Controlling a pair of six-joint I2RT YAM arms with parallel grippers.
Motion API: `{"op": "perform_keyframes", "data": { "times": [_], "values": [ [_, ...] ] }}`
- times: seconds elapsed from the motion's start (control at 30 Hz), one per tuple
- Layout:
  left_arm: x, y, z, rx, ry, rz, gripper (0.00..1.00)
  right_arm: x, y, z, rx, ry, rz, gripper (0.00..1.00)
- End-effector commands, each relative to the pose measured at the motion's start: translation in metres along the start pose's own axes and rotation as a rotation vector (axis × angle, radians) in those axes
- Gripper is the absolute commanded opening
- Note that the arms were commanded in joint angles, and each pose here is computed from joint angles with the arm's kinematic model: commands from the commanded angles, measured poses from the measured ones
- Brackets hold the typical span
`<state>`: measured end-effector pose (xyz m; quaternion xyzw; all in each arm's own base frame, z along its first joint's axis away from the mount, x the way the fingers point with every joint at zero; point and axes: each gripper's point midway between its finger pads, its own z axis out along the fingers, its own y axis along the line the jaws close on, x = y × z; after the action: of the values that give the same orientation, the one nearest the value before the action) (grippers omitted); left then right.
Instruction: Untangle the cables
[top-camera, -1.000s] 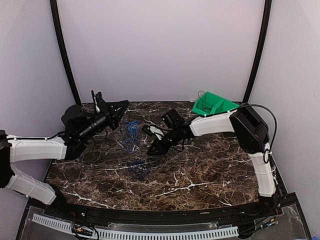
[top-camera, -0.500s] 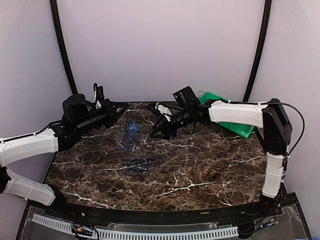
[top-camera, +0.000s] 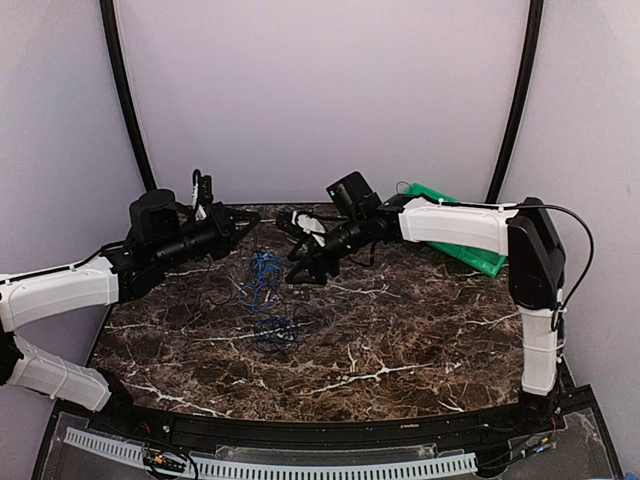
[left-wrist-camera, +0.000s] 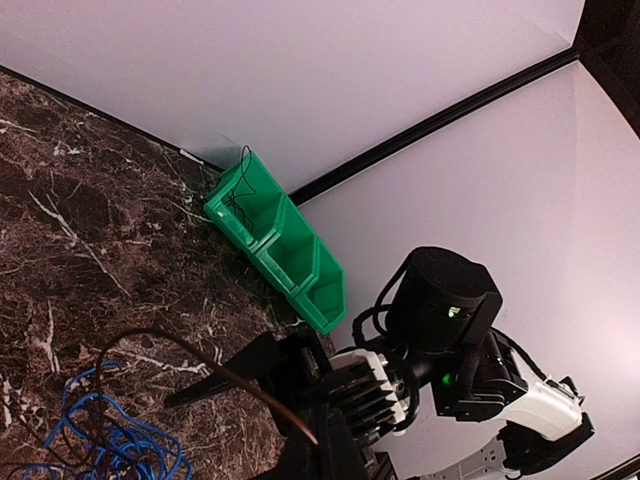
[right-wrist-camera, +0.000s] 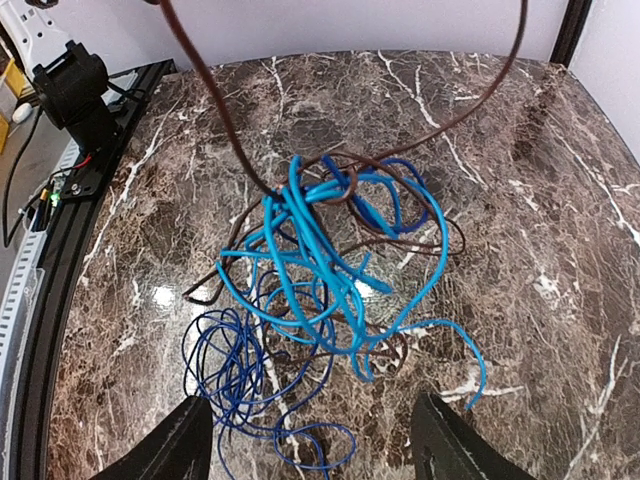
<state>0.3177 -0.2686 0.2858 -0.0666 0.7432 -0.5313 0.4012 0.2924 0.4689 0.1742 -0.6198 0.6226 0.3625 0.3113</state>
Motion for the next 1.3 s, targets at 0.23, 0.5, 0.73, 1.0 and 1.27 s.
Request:
{"op": "perform_keyframes", "data": {
  "times": [0.23, 0.5, 0.73, 1.0, 1.27],
  "values": [
    [-0.001, -0.005, -0.003, 0.024, 0.002, 0.022, 0.00, -0.038, 0.009, 0.024, -0.080, -0.077, -0.019, 0.56],
    [-0.020, -0.033, -0.013, 0.060, -0.046, 0.111, 0.00, 0.004, 0.006, 0.044, -0.069, -0.039, 0.039, 0.00],
    [-0.074, -0.123, -0.049, 0.169, -0.183, 0.331, 0.00, 0.063, -0.001, 0.067, -0.064, 0.055, 0.164, 0.00],
    [-0.114, -0.172, -0.096, 0.174, -0.347, 0.453, 0.00, 0.094, -0.021, 0.072, -0.066, 0.087, 0.313, 0.00],
    [-0.095, -0.131, -0.079, 0.105, -0.293, 0.402, 0.00, 0.086, -0.032, 0.050, -0.003, 0.087, 0.295, 0.22]
  ]
}}
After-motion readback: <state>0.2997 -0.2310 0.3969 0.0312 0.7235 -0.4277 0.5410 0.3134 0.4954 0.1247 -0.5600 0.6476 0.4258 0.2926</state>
